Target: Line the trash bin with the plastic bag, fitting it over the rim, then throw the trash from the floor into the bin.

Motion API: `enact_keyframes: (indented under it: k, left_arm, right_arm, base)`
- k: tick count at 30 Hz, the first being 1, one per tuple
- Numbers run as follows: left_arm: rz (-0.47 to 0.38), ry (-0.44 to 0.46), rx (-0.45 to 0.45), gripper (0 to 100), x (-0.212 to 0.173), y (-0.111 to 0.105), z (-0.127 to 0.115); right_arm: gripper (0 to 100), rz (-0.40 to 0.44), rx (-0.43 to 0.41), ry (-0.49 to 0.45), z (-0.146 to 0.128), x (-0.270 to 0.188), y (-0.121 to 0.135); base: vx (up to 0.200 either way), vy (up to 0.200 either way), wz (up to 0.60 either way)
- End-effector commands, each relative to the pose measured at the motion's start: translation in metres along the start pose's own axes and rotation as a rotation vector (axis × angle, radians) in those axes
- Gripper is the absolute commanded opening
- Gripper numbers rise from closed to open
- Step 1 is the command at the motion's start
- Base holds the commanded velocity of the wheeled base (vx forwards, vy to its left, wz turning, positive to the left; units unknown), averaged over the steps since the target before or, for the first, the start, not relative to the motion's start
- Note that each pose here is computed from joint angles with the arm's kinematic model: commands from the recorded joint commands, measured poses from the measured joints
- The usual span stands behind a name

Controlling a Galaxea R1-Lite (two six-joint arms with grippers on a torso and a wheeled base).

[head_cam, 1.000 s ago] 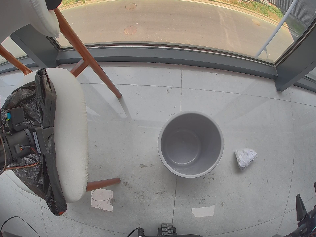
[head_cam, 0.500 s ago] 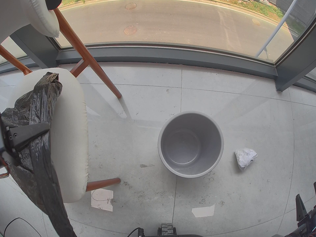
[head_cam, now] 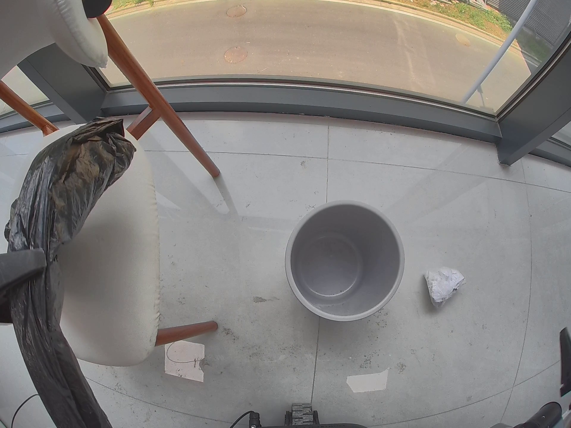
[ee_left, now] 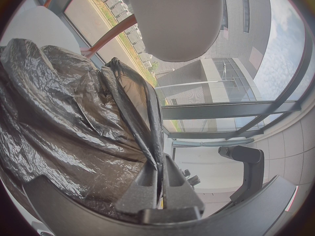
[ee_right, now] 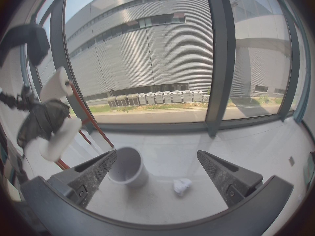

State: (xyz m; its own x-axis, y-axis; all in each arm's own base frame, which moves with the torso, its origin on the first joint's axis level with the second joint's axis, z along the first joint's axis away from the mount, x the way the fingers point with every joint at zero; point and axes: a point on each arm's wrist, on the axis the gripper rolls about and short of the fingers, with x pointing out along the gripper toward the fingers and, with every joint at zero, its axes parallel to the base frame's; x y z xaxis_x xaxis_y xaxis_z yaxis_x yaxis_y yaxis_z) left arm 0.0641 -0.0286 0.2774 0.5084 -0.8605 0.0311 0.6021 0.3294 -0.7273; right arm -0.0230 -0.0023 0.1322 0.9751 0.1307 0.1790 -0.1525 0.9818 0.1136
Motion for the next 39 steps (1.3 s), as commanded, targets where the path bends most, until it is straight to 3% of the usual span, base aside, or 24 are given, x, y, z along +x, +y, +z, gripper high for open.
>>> enact_keyframes:
  k: [1,4,5,7,8,10,14,17,21,22,23,24,27,28,31,32,33,34,36,39]
  left_arm:
    - [0.013,0.050,0.060,0,0.037,0.026,0.034]
    - [0.057,0.116,0.223,0,0.063,0.061,0.044]
    - [0.084,0.148,0.322,0,0.075,0.078,0.047]
    - [0.098,0.164,0.366,0,0.081,0.088,0.048]
    - [0.142,0.190,0.452,0,0.093,0.105,0.051]
    - [0.161,0.228,0.501,0,0.115,0.110,0.047]
    - [0.123,0.261,0.459,0,0.155,0.089,0.036]
    - [0.055,0.290,0.436,0,0.179,0.058,0.021]
    - [0.112,0.376,0.493,0,0.187,0.050,0.007]
    - [0.202,0.469,0.567,0,0.187,0.042,-0.003]
    - [0.207,0.476,0.571,0,0.187,0.041,-0.004]
    - [0.243,0.559,0.622,0,0.185,0.033,-0.013]
    - [0.215,0.656,0.691,0,0.184,0.013,-0.025]
    - [0.213,0.659,0.698,0,0.184,0.013,-0.025]
    - [0.224,0.722,0.957,0,0.183,-0.005,-0.029]
    - [0.224,0.723,0.971,0,0.183,-0.006,-0.029]
    - [0.209,0.736,1.096,0,0.187,-0.011,-0.028]
    - [0.187,0.737,1.148,0,0.194,-0.012,-0.028]
    - [0.146,0.763,1.195,0,0.211,-0.014,-0.036]
    - [0.108,0.761,1.197,0,0.226,-0.023,-0.043]
  right_arm:
    - [100,0.240,0.225,0.097,0.085,0.065,0.016]
    - [100,0.219,0.268,0.228,0.095,0.092,0.025]
    - [100,0.225,0.281,0.276,0.099,0.101,0.029]
    - [100,0.228,0.284,0.298,0.102,0.107,0.031]
    - [100,0.240,0.290,0.338,0.109,0.118,0.036]
    - [100,0.271,0.308,0.381,0.116,0.133,0.044]
    - [100,0.305,0.357,0.435,0.125,0.153,0.059]
    - [100,0.335,0.356,0.503,0.124,0.169,0.073]
    - [100,0.348,0.339,0.561,0.122,0.180,0.083]
    - [100,0.359,0.326,0.609,0.118,0.186,0.090]
    - [100,0.359,0.326,0.613,0.117,0.187,0.091]
    - [100,0.367,0.316,0.645,0.112,0.192,0.097]
    - [100,0.391,0.301,0.681,0.105,0.199,0.108]
    - [100,0.392,0.300,0.683,0.105,0.199,0.109]
    - [100,0.442,0.288,0.704,0.105,0.204,0.125]
    - [100,0.442,0.288,0.704,0.105,0.204,0.125]
    - [100,0.442,0.288,0.704,0.106,0.209,0.129]
    - [100,0.441,0.290,0.699,0.107,0.212,0.130]
    - [100,0.437,0.294,0.693,0.109,0.216,0.131]
    - [100,0.419,0.301,0.683,0.110,0.219,0.128]
  base:
    - [0.000,0.000,0.00]
    - [0.000,0.000,0.00]
    - [0.000,0.000,0.00]
    - [0.000,0.000,0.00]
    - [0.000,0.000,0.00]
    - [0.000,0.000,0.00]
    - [0.000,0.000,0.00]
    - [0.000,0.000,0.00]
    - [0.000,0.000,0.00]
    - [0.000,0.000,0.00]
    - [0.000,0.000,0.00]
    - [0.000,0.000,0.00]
    - [0.000,0.000,0.00]
    - [0.000,0.000,0.00]
    - [0.000,0.000,0.00]
    - [0.000,0.000,0.00]
    - [0.000,0.000,0.00]
    - [0.000,0.000,0.00]
    - [0.000,0.000,0.00]
    - [0.000,0.000,0.00]
